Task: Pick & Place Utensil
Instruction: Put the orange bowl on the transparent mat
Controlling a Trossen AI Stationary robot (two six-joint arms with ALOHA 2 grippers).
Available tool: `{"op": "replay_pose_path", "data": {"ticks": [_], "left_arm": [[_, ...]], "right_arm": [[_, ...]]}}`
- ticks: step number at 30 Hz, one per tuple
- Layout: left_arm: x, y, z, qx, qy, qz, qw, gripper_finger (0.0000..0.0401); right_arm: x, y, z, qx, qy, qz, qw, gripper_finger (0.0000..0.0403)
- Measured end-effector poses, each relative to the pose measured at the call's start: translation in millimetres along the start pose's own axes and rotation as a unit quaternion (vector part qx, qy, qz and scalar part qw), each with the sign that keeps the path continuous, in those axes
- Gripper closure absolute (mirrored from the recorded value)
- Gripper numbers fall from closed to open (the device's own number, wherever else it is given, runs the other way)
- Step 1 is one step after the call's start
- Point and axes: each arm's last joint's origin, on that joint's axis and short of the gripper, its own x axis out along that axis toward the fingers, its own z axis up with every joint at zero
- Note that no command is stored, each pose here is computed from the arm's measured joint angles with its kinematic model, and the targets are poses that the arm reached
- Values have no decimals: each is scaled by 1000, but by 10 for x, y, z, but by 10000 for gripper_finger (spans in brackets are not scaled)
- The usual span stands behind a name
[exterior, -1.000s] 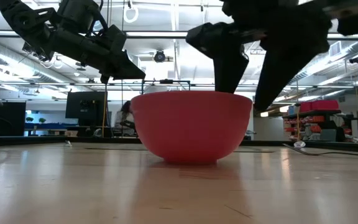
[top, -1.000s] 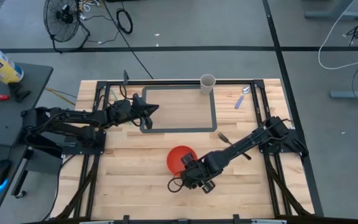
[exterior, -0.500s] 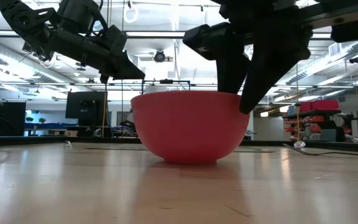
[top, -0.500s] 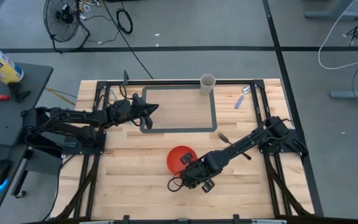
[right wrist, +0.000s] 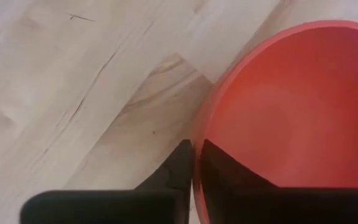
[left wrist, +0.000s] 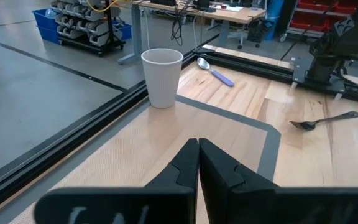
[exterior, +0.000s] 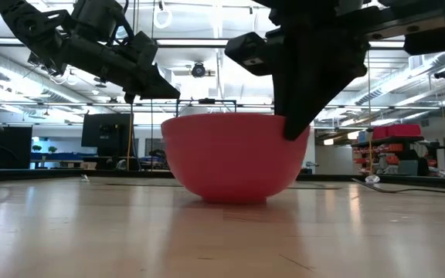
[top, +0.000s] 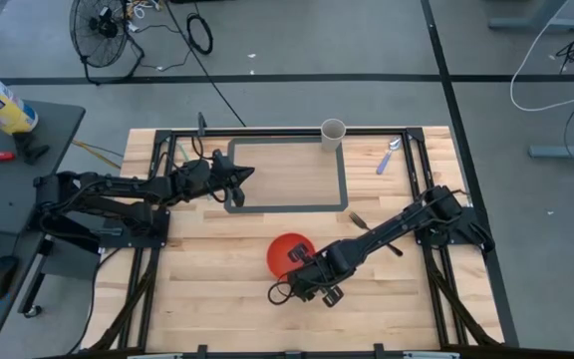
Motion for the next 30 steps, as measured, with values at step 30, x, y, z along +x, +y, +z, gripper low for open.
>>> {"op": "replay_pose_path", "data": {"ticks": [30], "left_arm": [[-300,58,122,8,14,12,1000,387]], "right_arm": [[-188,-1445,-600,198,15,-42,979,394]]}}
